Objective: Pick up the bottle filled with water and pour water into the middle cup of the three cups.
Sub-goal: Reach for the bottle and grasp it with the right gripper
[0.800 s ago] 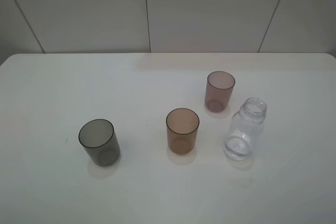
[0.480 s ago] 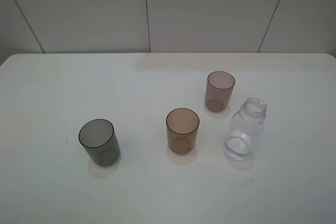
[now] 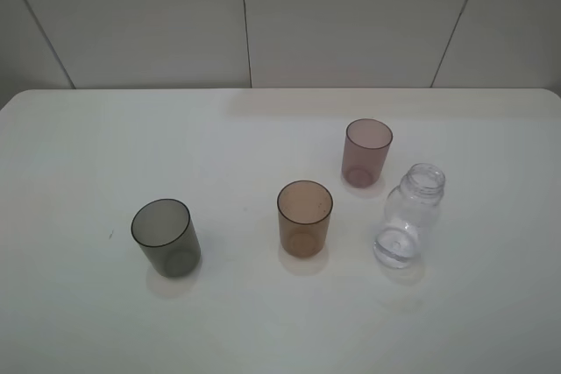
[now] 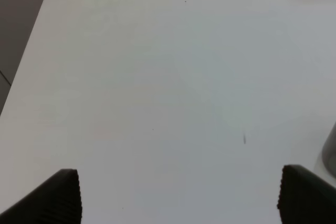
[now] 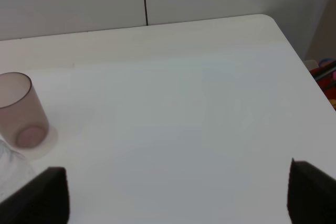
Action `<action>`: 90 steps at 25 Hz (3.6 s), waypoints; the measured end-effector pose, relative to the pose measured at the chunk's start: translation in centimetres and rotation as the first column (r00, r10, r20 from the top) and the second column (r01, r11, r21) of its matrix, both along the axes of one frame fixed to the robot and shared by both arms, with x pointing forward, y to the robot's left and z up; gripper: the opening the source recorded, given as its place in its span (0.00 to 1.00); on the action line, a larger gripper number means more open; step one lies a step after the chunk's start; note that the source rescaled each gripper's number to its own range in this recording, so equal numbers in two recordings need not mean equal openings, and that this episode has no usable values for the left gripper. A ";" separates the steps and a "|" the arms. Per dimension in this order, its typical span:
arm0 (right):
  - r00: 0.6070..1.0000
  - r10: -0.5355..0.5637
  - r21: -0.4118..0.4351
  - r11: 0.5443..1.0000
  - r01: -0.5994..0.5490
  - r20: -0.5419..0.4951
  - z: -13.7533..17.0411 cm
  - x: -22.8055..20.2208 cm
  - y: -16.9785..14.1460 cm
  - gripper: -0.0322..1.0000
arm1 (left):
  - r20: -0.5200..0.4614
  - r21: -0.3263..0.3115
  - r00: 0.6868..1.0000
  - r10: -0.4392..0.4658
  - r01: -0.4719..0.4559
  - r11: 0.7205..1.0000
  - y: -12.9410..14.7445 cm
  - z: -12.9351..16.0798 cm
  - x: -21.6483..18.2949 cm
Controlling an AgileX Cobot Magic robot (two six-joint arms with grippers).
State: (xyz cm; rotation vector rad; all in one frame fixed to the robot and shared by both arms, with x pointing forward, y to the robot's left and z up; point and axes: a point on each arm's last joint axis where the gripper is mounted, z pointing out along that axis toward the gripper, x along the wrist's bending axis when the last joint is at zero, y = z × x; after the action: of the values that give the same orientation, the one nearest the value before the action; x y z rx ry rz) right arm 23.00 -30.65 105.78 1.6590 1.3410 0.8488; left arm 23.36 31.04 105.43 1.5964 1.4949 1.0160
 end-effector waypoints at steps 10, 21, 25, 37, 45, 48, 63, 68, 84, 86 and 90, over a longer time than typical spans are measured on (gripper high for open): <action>1.000 0.000 0.000 1.000 0.000 0.000 0.0 0.0 0.0 0.71 | 0.000 0.000 1.000 0.000 0.000 1.000 0.0 0.0 0.0; 0.999 0.030 0.047 0.998 -0.028 -0.032 0.3 0.7 0.4 0.71 | 0.000 0.000 1.000 0.000 0.000 1.000 0.0 0.0 0.0; 0.992 0.069 0.116 0.992 -0.056 -0.106 2.6 2.9 0.7 0.71 | 0.000 0.000 1.000 0.000 0.000 1.000 0.0 0.0 0.0; 0.990 0.078 0.140 0.988 -0.062 -0.115 8.0 10.3 0.1 0.71 | 0.000 0.000 1.000 0.000 0.000 1.000 0.0 0.0 0.0; 0.977 0.212 0.214 0.955 -0.207 0.002 4.8 12.1 1.9 0.71 | 0.000 0.000 1.000 0.000 0.000 1.000 0.0 0.0 0.0; 0.957 0.292 0.227 0.932 -0.283 -0.005 2.1 12.4 3.0 0.71 | 0.000 0.000 1.000 0.000 0.000 1.000 0.0 0.0 0.0; 0.770 0.625 0.142 0.757 -0.638 0.128 -7.4 10.5 6.8 0.71 | 0.000 0.000 1.000 0.000 0.000 1.000 0.0 0.0 0.0; 0.767 0.620 0.125 0.758 -0.640 0.166 -8.7 10.2 6.5 0.71 | 0.000 0.000 1.000 0.000 0.000 1.000 0.0 0.0 0.0; 0.775 0.616 0.096 0.771 -0.630 0.142 -10.3 10.1 6.2 0.71 | 0.000 0.000 1.000 0.000 0.000 1.000 0.0 0.0 0.0; 0.783 0.616 0.100 0.776 -0.622 0.090 -10.9 10.4 6.4 0.71 | 0.000 0.000 1.000 0.000 0.000 1.000 0.0 0.0 0.0; 0.797 0.603 0.114 0.794 -0.597 -0.030 -12.5 11.3 6.7 0.71 | 0.000 0.000 1.000 0.000 0.000 1.000 0.0 0.0 0.0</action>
State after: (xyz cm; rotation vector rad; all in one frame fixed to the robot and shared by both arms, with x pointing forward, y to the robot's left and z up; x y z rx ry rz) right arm 34.28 -23.96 93.30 1.3364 1.9508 1.2478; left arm 23.36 31.04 105.43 1.5964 1.4949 1.0160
